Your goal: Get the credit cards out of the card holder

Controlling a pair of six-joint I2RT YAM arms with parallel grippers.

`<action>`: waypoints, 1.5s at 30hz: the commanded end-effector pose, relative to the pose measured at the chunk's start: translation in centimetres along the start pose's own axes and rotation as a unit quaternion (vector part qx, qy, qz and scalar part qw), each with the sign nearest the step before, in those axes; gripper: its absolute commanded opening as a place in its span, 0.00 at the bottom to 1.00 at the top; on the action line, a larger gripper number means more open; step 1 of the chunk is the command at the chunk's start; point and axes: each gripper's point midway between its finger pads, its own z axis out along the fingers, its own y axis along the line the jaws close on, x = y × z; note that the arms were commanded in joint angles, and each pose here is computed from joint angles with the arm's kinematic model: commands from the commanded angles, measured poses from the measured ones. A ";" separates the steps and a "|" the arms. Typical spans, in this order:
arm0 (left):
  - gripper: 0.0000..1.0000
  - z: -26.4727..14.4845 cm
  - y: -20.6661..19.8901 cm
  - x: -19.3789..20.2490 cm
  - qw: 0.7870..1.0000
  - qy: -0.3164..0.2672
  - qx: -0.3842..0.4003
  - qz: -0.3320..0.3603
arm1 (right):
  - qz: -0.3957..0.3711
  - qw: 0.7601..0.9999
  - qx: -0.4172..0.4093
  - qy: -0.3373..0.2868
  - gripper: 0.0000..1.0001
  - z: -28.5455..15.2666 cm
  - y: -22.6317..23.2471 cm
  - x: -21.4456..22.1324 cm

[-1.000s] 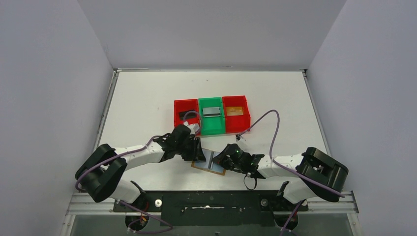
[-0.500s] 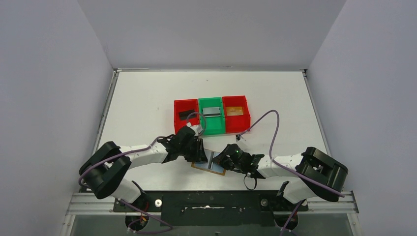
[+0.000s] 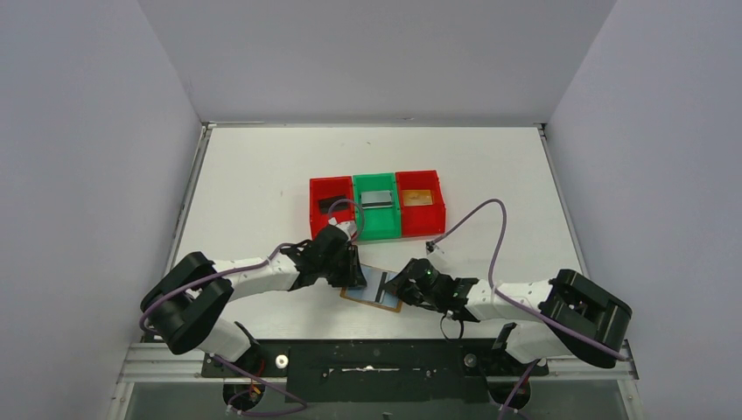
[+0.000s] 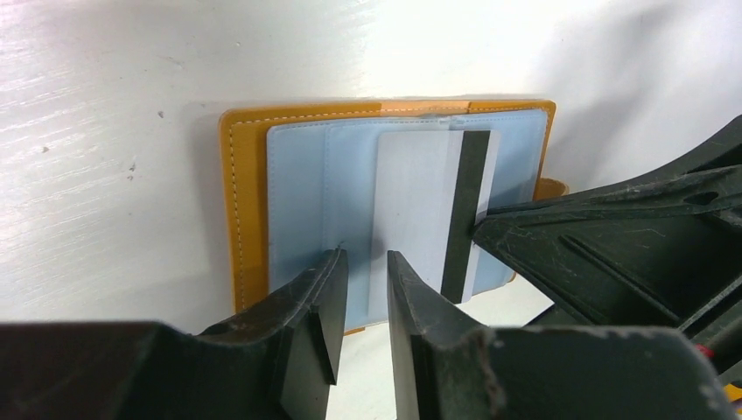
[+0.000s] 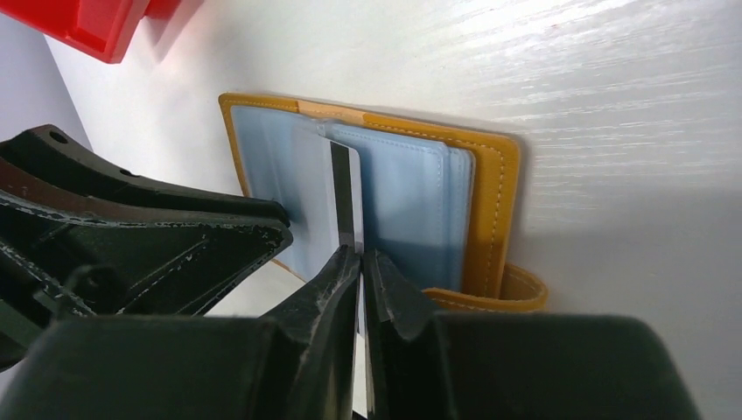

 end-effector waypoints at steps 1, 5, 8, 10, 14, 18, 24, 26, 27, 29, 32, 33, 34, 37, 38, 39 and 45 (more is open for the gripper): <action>0.22 0.5 2.5 0.8 0.998 0.013 -0.052 0.014 | 0.019 0.999 -0.028 -0.021 0.10 0.2 1.0 -0.9; 0.15 0.6 2.8 1.5 0.998 0.024 -0.059 0.020 | 0.031 0.998 -0.049 -0.024 0.19 0.8 1.6 -0.9; 0.14 0.6 3.1 1.8 0.997 0.029 -0.063 0.019 | 0.037 0.998 -0.050 -0.024 0.22 1.1 1.5 -0.8; 0.13 0.7 3.2 1.9 0.997 0.031 -0.065 0.020 | 0.038 0.998 -0.050 -0.024 0.19 1.2 1.2 -0.7; 0.12 0.7 3.3 1.9 0.997 0.031 -0.072 0.020 | 0.042 0.997 -0.057 -0.028 0.13 0.9 0.9 -0.8; 0.11 0.7 3.3 1.7 0.997 0.028 -0.075 0.020 | 0.042 0.997 -0.060 -0.036 0.03 0.3 0.6 -1.1; 0.11 0.4 2.9 1.2 0.997 0.022 -0.073 0.021 | 0.039 0.997 -0.053 -0.044 0.03 -0.7 -0.2 -1.5; 0.12 0.2 2.5 1.0 0.997 0.021 -0.068 0.023 | 0.038 0.997 -0.053 -0.044 0.03 -0.9 -0.4 -1.5; 0.12 0.1 2.4 0.9 0.997 0.020 -0.067 0.024 | 0.038 0.997 -0.055 -0.044 0.03 -1.0 -0.3 -1.5; 0.12 -0.1 2.3 0.8 0.997 0.016 -0.065 0.026 | 0.037 0.997 -0.057 -0.043 0.02 -1.1 -0.2 -1.5; 0.14 -0.7 1.0 -0.6 0.998 0.001 -0.054 0.030 | 0.035 0.996 -0.066 -0.047 0.01 -1.4 0.2 -1.8; 0.18 -1.0 0.6 -0.9 0.998 -0.004 -0.050 0.031 | 0.034 0.996 -0.069 -0.050 0.00 -1.5 0.4 -1.9; 0.21 -1.4 0.2 -1.3 0.998 -0.011 -0.044 0.034 | 0.032 0.995 -0.072 -0.053 0.00 -1.7 0.6 -2.1; 0.30 -2.7 -0.8 -2.4 0.998 -0.035 -0.033 0.039 | 0.026 0.995 -0.075 -0.062 0.00 -1.9 1.1 -2.5; 0.32 -3.2 -1.0 -2.7 0.998 -0.044 -0.031 0.041 | 0.021 0.995 -0.076 -0.062 0.00 -2.1 1.3 -2.6; 0.34 -3.6 -1.1 -3.0 0.997 -0.053 -0.029 0.040 | 0.016 0.995 -0.074 -0.063 0.00 -2.1 1.5 -2.6; 0.48 -5.0 -0.6 -3.8 0.995 -0.093 -0.029 0.026 | -0.007 0.996 -0.060 -0.064 0.00 -2.3 2.2 -2.9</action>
